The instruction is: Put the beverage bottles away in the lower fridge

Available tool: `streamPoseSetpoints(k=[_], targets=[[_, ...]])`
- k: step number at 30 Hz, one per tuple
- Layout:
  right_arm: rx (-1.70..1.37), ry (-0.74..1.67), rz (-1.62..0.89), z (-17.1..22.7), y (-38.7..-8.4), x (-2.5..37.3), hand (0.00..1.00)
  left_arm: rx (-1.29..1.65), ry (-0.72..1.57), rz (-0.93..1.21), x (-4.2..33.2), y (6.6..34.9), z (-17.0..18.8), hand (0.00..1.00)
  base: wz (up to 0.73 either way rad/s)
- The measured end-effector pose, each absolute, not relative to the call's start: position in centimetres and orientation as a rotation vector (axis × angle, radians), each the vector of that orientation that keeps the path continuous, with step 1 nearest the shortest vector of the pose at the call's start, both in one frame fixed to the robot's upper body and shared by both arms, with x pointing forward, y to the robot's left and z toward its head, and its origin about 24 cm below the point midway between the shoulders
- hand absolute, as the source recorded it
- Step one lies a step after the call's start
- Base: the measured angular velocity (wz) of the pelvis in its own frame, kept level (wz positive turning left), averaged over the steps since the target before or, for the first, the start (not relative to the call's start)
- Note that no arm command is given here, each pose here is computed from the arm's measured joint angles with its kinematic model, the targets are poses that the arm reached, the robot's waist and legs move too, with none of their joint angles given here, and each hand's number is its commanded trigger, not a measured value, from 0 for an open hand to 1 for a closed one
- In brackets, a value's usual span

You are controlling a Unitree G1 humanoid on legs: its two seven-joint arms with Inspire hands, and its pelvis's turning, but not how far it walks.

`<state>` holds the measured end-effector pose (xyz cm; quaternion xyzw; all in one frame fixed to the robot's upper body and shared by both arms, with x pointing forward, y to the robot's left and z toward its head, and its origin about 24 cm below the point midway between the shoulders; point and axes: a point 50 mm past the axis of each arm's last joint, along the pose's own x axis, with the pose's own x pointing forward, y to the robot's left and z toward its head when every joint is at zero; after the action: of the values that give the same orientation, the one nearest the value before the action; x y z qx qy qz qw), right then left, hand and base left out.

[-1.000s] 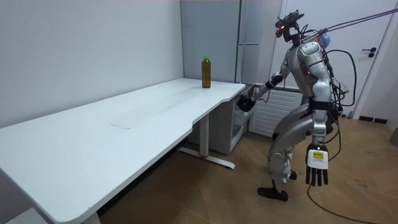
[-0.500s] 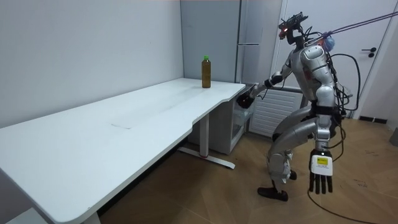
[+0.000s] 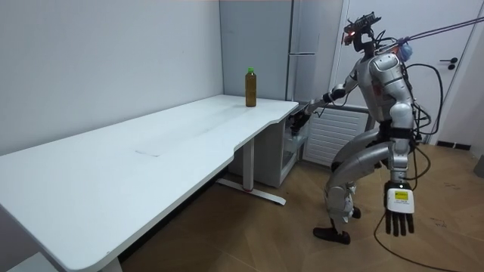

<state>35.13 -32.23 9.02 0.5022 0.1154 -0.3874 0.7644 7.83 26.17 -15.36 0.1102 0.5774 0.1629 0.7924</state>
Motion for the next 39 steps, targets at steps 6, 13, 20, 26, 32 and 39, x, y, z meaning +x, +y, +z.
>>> streamPoseSetpoints(k=[6, 13, 20, 26, 32, 39], targets=[[1.066, 0.262, -0.839, 8.9, -32.1, 35.1, 0.0, 0.242, 1.247, 0.348, 7.6, 26.2, -15.4, 0.0, 0.0], [1.063, 0.254, -0.832, 8.6, -32.2, 35.0, 0.0, 0.237, 1.213, 0.336, 8.2, 26.0, -15.2, 0.0, 0.0], [1.044, 0.25, -0.807, 7.0, -32.6, 34.1, 0.0, 0.247, 1.208, 0.305, 8.2, 25.6, -15.2, 0.0, -0.05], [0.999, 0.309, -0.823, 4.2, -33.0, 32.4, 0.0, 0.239, 1.199, 0.258, 8.4, 25.4, -15.1, 0.0, 0.04], [0.979, 0.391, -0.828, 1.0, -33.6, 30.0, 0.0, 0.21, 1.188, 0.245, 8.6, 25.9, -14.9, 0.0, 0.08], [0.971, 0.471, -0.827, -1.6, -34.1, 27.6, 0.0, 0.203, 1.179, 0.211, 8.8, 26.5, -14.7, 0.0, 0.08]])
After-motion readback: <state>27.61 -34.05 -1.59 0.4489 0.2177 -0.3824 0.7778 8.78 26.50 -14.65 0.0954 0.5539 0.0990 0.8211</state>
